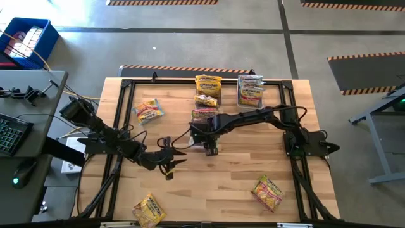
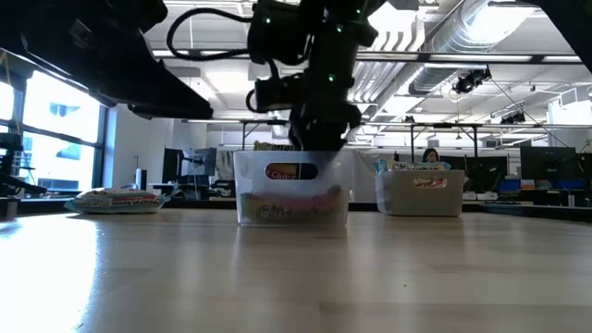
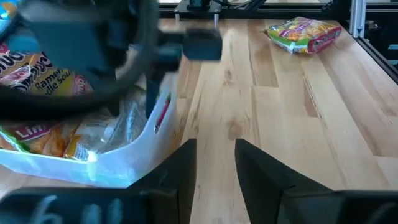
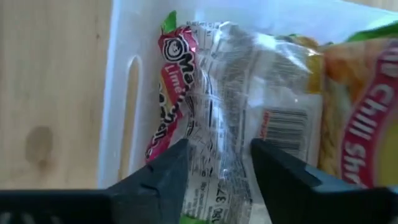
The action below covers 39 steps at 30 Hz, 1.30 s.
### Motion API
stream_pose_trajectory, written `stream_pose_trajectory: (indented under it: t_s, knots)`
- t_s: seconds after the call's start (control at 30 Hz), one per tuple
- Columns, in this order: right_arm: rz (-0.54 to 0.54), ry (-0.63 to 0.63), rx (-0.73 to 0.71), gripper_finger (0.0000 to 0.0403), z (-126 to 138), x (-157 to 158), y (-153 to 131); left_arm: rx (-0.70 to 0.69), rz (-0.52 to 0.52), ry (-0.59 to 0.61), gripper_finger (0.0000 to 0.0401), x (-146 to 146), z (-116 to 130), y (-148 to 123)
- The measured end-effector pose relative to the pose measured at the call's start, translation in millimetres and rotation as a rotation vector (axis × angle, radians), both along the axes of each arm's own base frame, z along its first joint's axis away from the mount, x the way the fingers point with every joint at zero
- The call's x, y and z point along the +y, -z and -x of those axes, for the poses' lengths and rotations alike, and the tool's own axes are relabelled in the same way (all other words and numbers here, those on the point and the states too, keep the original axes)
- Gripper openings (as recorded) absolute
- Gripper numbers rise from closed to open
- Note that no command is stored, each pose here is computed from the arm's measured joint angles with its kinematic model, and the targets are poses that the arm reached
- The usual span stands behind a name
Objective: Sort Maruchan noodles
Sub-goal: Adjust the green noodle pack in the transparent bin
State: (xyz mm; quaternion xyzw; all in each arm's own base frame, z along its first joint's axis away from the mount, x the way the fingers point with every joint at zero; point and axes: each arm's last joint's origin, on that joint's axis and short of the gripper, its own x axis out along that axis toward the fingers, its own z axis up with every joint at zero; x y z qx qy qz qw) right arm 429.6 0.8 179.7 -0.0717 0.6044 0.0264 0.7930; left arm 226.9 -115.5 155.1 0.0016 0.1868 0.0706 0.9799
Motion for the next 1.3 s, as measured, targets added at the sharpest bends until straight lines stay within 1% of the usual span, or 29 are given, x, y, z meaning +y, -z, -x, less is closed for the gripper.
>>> stream_pose_trajectory:
  t_s: [0.1, 0.13, 0.2, 0.23, 0.3, 0.4, 0.43, 0.47, 0.6, 0.73, 0.83, 1.0, 1.07, 1.13, 1.2, 1.3]
  knots:
    - [0.011, -0.027, -0.021, 0.0195, 1, -1, 8, -0.003, 0.002, 0.0, 0.0092, 0, 0, 0]
    - [0.015, -0.035, -0.025, 0.0194, 2, 0, 10, -0.004, 0.003, 0.0, 0.0089, 0, 0, 0]
    - [0.021, -0.056, -0.033, 0.0177, 2, 3, 11, -0.007, 0.004, 0.0, 0.0084, 0, 0, -1]
    - [0.024, -0.068, -0.037, 0.0163, 2, 4, 11, -0.01, 0.005, 0.0, 0.0082, 0, 0, -1]
    - [0.036, -0.09, -0.05, 0.012, 0, 7, 11, -0.01, 0.005, -0.003, 0.0075, 0, -1, -1]
    - [0.042, -0.106, -0.075, 0.004, -2, 8, 11, -0.01, 0.006, -0.015, 0.0065, 3, -2, -1]
    - [0.046, -0.104, -0.08, 0.0021, -3, 8, 12, -0.01, 0.005, -0.021, 0.006, 5, -3, -1]
    - [0.052, -0.103, -0.082, 0.0012, -3, 8, 12, -0.01, 0.005, -0.027, 0.0056, 6, -3, -1]
    - [0.035, -0.096, -0.073, 0.0021, -5, 8, 8, -0.009, 0.016, -0.027, 0.0043, 10, -6, -1]
    - [0.014, -0.11, -0.072, 0.0003, -8, 9, -3, -0.016, 0.01, -0.023, 0.0043, 9, -8, -4]
    - [-0.025, -0.122, -0.086, 0.0001, -10, 10, -14, -0.021, -0.015, -0.009, 0.0055, 8, -11, -8]
    - [-0.032, -0.123, -0.084, 0.0, -12, 9, -28, 0.029, -0.047, -0.014, 0.0087, 8, -14, -10]
    - [-0.031, -0.099, -0.088, 0.0, -12, 8, -31, 0.049, -0.049, -0.017, 0.01, 8, -13, -8]
    - [0.0, -0.053, -0.079, 0.0002, -11, 7, -31, 0.057, -0.036, -0.019, 0.0113, 8, -13, -7]
    - [0.014, -0.039, -0.046, 0.0013, -8, 5, -31, 0.069, -0.018, -0.006, 0.0123, 8, -12, -6]
    - [-0.024, 0.007, -0.046, 0.0052, -7, 1, -27, 0.072, 0.002, 0.017, 0.0135, 7, -13, -6]
